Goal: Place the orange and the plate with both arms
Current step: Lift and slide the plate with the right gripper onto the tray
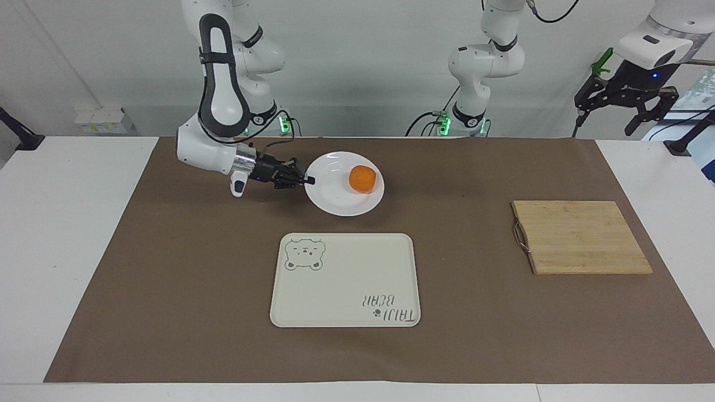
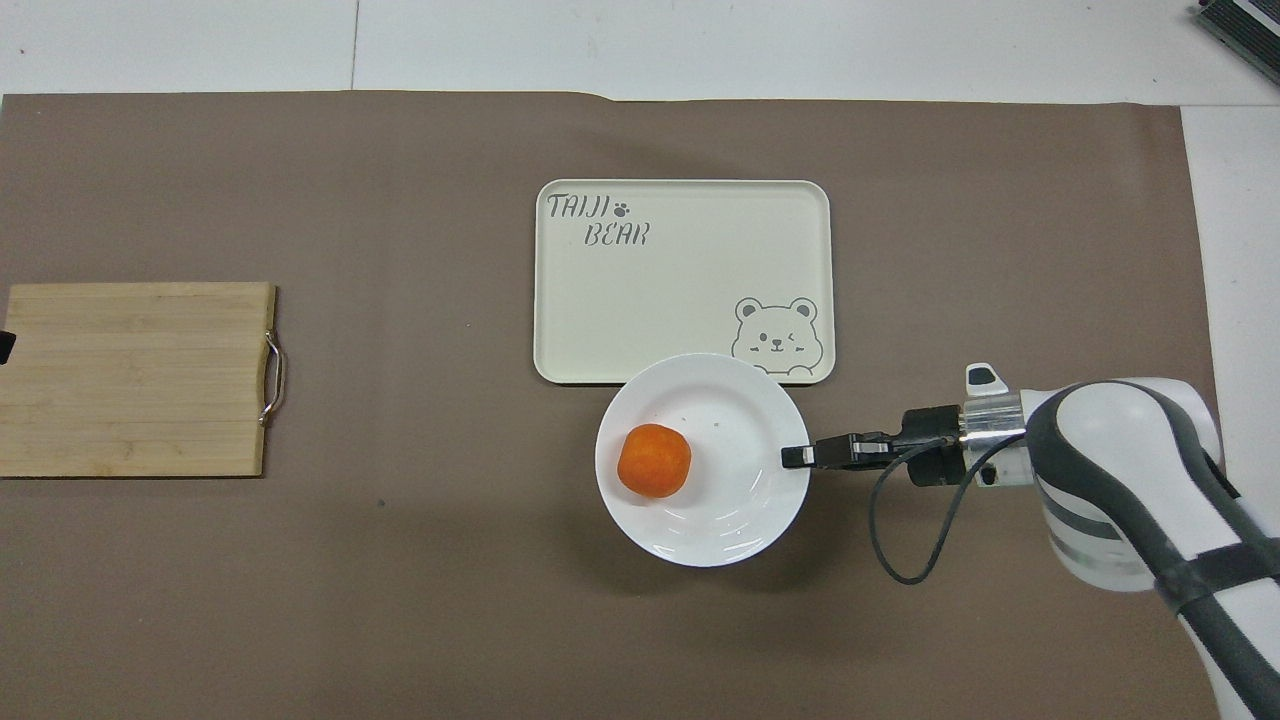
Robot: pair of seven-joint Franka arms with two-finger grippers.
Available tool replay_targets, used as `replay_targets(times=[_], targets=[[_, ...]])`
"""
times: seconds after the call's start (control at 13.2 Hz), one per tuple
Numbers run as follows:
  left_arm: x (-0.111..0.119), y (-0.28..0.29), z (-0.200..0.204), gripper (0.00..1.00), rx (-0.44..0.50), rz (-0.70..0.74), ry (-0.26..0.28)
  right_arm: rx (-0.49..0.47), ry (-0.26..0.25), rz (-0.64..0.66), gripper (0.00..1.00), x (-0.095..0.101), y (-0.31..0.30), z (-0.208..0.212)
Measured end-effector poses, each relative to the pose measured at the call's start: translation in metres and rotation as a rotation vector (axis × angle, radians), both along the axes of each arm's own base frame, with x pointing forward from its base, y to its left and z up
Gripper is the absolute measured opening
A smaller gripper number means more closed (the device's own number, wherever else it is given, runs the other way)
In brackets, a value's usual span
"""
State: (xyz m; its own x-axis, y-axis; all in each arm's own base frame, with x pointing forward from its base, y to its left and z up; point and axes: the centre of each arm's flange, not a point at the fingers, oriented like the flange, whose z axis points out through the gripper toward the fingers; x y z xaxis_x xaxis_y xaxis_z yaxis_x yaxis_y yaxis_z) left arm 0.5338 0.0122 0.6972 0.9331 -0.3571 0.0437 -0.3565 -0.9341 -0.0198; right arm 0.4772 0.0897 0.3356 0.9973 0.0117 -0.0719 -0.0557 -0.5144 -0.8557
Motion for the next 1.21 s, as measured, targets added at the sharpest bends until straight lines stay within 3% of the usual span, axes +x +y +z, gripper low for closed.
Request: replay_targets(times=[0.23,0.45,0.83,1.21], targets=[[0.0,0.0,0.0,1.0,0.0,0.0,0.0,0.048,0.016,-0.08,0.05,0.024,0.001,0.015],[0.0,0.0,0.0,1.0,0.0,0.0,0.0,0.074,0.022,-0.149,0.05,0.072,-0.003,0.024],[0.0,0.0,0.0,1.0,0.0,0.0,0.0,0.112,0.016,-0.235,0.05,0.143,-0.008,0.0],[0.0,0.0,0.0,1.0,0.0,0.0,0.0,0.074,0.013,-0.267,0.05,0.173,-0.007,-0.034]])
